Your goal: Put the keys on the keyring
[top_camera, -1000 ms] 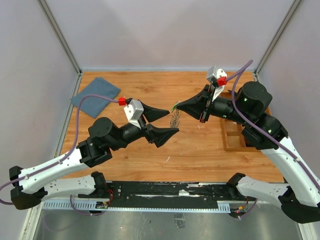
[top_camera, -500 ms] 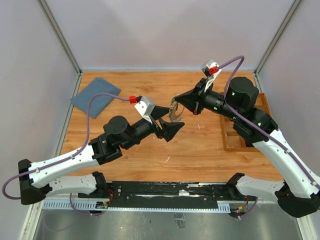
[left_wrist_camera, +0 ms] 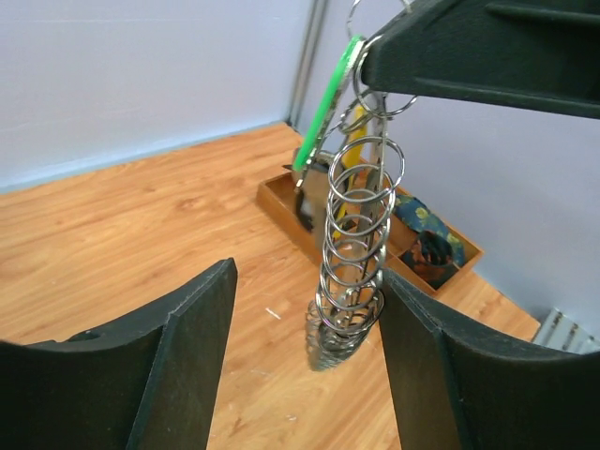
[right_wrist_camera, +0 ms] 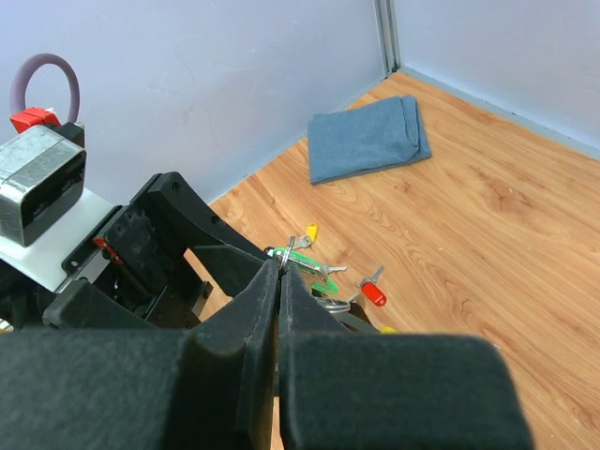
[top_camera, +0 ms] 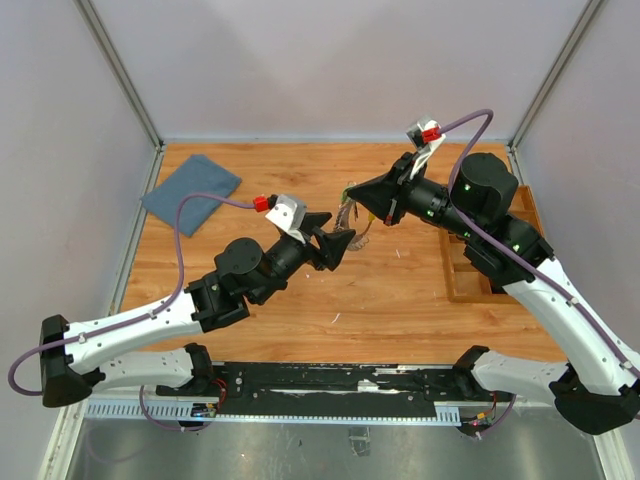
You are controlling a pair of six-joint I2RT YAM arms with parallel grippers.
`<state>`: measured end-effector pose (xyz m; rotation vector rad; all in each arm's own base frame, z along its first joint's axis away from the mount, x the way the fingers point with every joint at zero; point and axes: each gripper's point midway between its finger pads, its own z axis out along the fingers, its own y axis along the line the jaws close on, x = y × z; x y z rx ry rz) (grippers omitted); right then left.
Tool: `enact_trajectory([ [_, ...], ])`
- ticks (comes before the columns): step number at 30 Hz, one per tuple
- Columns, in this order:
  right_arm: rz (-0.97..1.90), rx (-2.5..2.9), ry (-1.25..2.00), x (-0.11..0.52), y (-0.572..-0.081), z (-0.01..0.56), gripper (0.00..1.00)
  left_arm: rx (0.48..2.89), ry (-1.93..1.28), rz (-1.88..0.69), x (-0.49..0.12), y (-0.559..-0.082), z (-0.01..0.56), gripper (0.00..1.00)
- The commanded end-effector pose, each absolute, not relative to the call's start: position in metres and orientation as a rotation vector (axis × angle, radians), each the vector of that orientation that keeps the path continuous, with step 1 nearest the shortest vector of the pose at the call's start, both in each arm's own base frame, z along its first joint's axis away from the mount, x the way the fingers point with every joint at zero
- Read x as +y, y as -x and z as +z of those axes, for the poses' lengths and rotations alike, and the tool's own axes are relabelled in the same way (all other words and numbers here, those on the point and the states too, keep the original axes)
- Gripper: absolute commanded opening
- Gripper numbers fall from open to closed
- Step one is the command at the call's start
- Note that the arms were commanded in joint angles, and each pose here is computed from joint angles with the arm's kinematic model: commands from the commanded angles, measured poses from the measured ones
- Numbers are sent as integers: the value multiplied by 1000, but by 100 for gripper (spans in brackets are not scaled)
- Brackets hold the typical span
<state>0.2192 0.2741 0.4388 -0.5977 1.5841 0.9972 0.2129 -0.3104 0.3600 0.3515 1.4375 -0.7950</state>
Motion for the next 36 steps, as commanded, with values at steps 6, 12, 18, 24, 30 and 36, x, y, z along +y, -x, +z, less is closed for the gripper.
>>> enact_trajectory([
  [6, 1099, 1509, 557, 283, -213, 463, 0, 1388, -279, -745, -305, -224, 371, 58],
  [12, 1120, 1508, 553, 284, -210, 464, 1, 1372, -274, -767, -305, -222, 375, 41],
  [18, 1102, 1518, 539, 280, -211, 459, 2, 1352, -277, -784, -301, -217, 381, 29],
  [24, 1066, 1535, 521, 274, -214, 455, 8, 1344, -331, -802, -300, -209, 387, 17],
  [30, 1027, 1534, 519, 268, -215, 452, 18, 1368, -401, -810, -301, -201, 386, 1],
  [36, 920, 1528, 548, 252, -213, 447, 29, 1409, -471, -793, -301, -195, 378, 0],
])
